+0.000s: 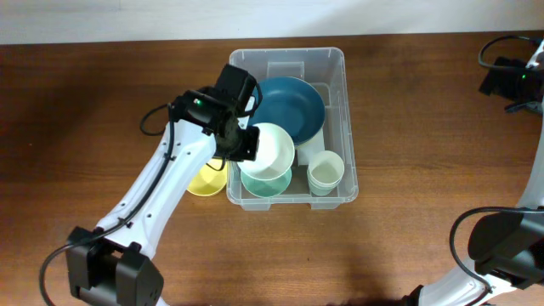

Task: Pack container
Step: 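Carry the cream bowl right and lower it onto the mint bowl, then move the left gripper down to the yellow bowl and grasp it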

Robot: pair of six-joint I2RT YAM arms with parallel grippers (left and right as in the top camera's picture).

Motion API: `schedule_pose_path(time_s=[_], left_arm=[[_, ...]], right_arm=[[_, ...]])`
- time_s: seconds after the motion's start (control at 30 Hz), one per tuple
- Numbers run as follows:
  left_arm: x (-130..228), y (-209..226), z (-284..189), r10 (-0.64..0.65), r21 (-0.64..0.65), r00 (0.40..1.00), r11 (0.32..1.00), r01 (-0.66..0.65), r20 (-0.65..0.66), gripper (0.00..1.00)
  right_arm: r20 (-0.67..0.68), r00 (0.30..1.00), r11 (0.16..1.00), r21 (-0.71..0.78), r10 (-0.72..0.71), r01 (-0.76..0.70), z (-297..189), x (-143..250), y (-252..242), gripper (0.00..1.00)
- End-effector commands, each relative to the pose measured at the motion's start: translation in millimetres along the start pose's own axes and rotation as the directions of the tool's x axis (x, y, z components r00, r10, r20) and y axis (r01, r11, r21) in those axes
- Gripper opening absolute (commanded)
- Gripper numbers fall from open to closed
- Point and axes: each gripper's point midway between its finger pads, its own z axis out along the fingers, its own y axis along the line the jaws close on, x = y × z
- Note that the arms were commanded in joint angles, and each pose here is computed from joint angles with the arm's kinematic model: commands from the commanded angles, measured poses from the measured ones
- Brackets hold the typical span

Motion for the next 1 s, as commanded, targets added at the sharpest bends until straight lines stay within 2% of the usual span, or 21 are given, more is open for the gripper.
schedule_pose_path(time_s=[0.0, 0.1, 0.23, 0.3, 0.47, 0.63, 0.8, 0.97], left_arm=[[9, 2, 12, 0.012, -0.01, 0.999, 1.0, -0.013, -0.035, 0.04], [10, 1, 12, 0.016, -0.01, 0.999, 1.0, -0.016, -0.037, 0.15], [7, -3, 13, 0.024, 0.0, 1.0, 1.0, -0.024, -0.021, 0.4], [3, -4, 12, 0.025, 0.003, 1.0, 1.0, -0.025, -0.007, 0.45], [-19, 9, -7, -0.017, -0.004, 0.998, 1.0, 0.017, 0.064, 0.46], [-30, 57, -28, -0.18, -0.027, 0.978, 0.983, 0.184, 0.1, 0.46], [-21, 119, -35, -0.334, -0.071, 0.939, 0.938, 0.34, 0.087, 0.47], [2, 154, -18, -0.407, -0.108, 0.913, 0.907, 0.408, 0.032, 0.45]], right_arm=[[0.029, 0.999, 1.0, 0.0, 0.017, -0.017, -10, -5, -2, 0.99], [0.029, 0.999, 1.0, 0.0, 0.017, -0.017, -10, -5, -2, 0.99], [0.029, 0.999, 1.0, 0.0, 0.017, -0.017, -10, -5, -2, 0.99], [0.029, 0.999, 1.0, 0.0, 0.017, -0.017, -10, -5, -2, 0.99], [0.029, 0.999, 1.0, 0.0, 0.017, -0.017, -10, -5, -2, 0.99], [0.029, 0.999, 1.0, 0.0, 0.017, -0.017, -10, -5, -2, 0.99], [0.029, 0.999, 1.0, 0.0, 0.017, -0.017, -10, -5, -2, 0.99], [0.029, 0.999, 1.0, 0.0, 0.017, -0.017, -10, -5, -2, 0.99]])
